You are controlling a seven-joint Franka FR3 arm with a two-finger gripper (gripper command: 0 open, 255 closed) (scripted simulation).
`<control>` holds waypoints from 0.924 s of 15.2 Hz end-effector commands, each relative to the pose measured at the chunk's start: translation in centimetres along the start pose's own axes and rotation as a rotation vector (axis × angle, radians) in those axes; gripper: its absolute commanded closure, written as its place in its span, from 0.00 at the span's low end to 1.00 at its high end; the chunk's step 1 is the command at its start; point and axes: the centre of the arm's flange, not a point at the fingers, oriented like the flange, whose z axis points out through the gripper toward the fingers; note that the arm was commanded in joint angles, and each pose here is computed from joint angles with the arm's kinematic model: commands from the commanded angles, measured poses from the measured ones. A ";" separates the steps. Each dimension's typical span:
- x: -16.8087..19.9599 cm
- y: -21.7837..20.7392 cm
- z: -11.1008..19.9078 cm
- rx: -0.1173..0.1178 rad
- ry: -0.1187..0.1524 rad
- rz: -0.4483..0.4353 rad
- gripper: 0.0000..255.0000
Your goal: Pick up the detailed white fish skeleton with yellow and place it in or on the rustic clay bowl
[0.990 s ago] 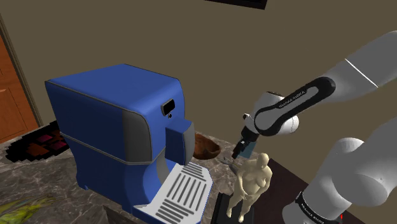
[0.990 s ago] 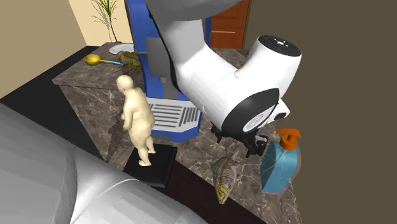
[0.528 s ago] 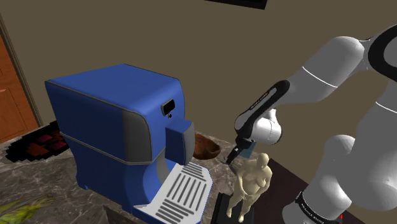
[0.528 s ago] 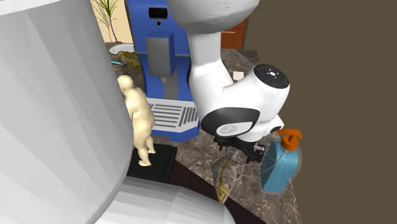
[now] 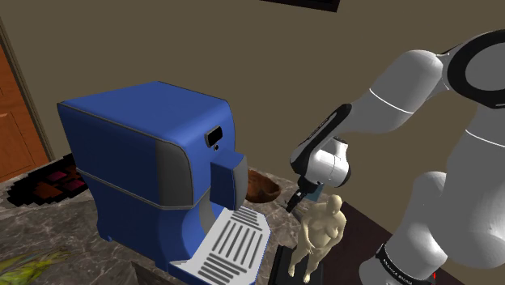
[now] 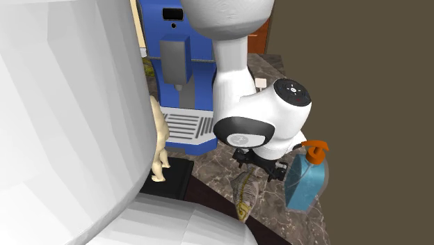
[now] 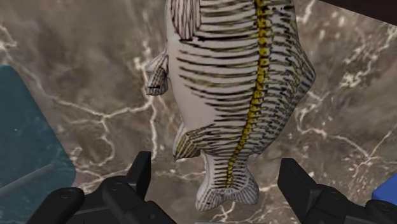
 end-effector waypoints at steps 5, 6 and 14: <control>0.0 0.0 0.0 0.000 0.000 0.000 1.00; 0.0 0.0 0.0 0.000 0.000 0.000 1.00; 0.1 -0.1 -0.5 0.000 0.000 0.000 1.00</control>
